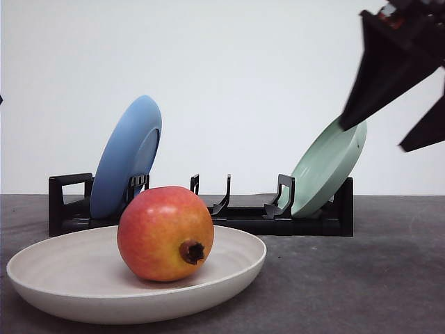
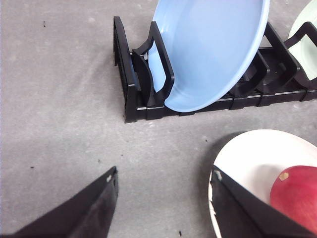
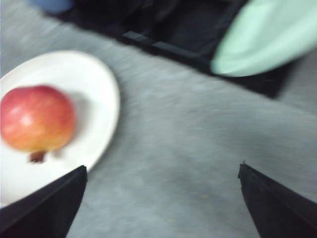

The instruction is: Place pomegranate in white plate

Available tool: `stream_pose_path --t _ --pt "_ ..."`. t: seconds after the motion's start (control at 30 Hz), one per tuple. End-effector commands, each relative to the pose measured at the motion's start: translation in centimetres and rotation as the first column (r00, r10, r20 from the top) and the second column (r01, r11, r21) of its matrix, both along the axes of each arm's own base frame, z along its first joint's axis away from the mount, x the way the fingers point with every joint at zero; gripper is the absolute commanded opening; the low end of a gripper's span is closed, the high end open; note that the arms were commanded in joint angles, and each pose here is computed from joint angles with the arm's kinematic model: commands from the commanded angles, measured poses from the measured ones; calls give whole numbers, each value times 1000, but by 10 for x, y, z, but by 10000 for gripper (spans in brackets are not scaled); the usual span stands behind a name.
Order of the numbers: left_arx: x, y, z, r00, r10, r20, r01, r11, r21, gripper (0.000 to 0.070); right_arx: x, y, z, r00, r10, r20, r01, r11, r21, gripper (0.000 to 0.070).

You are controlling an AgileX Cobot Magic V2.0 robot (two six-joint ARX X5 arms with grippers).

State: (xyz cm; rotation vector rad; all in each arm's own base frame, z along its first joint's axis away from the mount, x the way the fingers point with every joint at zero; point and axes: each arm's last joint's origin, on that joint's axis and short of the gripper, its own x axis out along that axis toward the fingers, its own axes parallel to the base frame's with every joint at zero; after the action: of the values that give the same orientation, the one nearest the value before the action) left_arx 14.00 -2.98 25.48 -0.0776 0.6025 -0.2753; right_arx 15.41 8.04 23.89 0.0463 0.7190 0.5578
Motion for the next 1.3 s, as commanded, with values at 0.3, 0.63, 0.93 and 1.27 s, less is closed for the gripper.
stream_pose_path --t 0.3,0.63,0.93,1.27 --pt "1 0 3 1000 -4 10 4 1000 7 355 5 -17 4 996 -85 40 85 996 -6 610" --pt "1 0 3 1000 -7 10 7 1000 0 10 5 -17 5 996 -83 46 83 996 -9 20" --pt "1 0 4 1000 -8 13 8 1000 0 0 5 -17 6 995 -81 55 81 997 -4 14" --pt "0 0 3 1000 -8 13 8 1000 0 0 6 -17 6 995 -81 66 81 997 1 14"
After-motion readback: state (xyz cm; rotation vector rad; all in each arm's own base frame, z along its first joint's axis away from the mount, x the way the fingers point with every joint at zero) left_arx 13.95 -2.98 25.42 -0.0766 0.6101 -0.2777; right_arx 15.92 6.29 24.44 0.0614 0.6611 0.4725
